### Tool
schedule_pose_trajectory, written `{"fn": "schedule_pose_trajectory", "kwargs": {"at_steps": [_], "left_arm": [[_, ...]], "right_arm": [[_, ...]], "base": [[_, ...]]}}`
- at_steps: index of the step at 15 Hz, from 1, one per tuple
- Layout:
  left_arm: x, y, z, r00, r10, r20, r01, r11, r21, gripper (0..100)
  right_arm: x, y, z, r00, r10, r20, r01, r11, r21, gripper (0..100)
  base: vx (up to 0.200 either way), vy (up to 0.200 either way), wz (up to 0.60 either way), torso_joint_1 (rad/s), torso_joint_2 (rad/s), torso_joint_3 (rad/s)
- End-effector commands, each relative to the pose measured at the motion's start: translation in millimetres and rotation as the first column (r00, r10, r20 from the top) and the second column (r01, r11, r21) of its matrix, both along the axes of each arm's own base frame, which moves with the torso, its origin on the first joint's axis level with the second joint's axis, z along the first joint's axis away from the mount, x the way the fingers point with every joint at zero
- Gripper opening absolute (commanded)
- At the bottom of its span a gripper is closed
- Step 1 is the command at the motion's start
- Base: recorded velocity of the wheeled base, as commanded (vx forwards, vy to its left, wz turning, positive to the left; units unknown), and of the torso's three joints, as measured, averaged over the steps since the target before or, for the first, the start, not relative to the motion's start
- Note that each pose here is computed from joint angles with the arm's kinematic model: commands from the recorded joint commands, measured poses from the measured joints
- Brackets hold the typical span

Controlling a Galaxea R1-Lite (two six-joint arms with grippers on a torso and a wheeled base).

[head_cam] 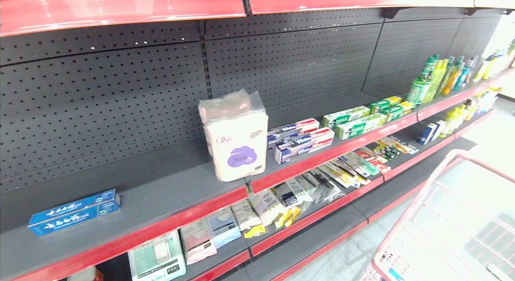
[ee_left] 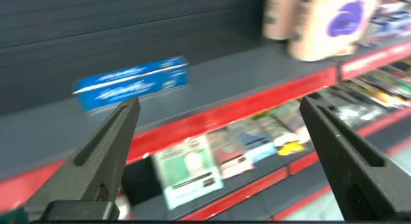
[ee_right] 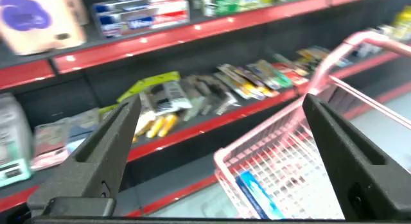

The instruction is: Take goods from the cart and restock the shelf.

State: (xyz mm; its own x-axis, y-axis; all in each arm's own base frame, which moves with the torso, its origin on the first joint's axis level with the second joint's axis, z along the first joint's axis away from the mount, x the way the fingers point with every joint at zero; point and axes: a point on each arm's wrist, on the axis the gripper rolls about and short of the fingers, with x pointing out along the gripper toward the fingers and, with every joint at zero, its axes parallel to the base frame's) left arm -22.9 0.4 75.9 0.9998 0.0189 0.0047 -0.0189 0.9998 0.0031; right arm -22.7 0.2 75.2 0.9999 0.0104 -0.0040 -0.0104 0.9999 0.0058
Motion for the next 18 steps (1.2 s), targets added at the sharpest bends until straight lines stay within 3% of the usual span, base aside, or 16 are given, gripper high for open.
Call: {"fn": "schedule_pose_trajectory", "kwargs": {"at_steps": [1,8,18], "left_arm": [[0.1,0.0,0.1,1.000,0.001,0.000,-0.001,1.000,0.000,100],[0.1,0.0,0.1,1.000,0.001,0.000,-0.001,1.000,0.000,100],[0.1,0.0,0.1,1.000,0.001,0.000,-0.001,1.000,0.000,100]], "right_arm": [[0.1,0.0,0.0,1.000,0.000,-0.001,0.000,1.000,-0.001,100],[0.1,0.0,0.0,1.000,0.002,-0.001,-0.002,1.000,-0.001,100],[1.0,-0.1,0.6,1.000,-0.020,-0.015,0.020,1.000,0.019,100]], "base": [[0.000,0.000,-0.60,-0.002,0.01,0.002],[0.000,0.000,-0.60,0.003,0.00,0.001],[0.000,0.000,0.00,0.000,0.00,0.000]]}}
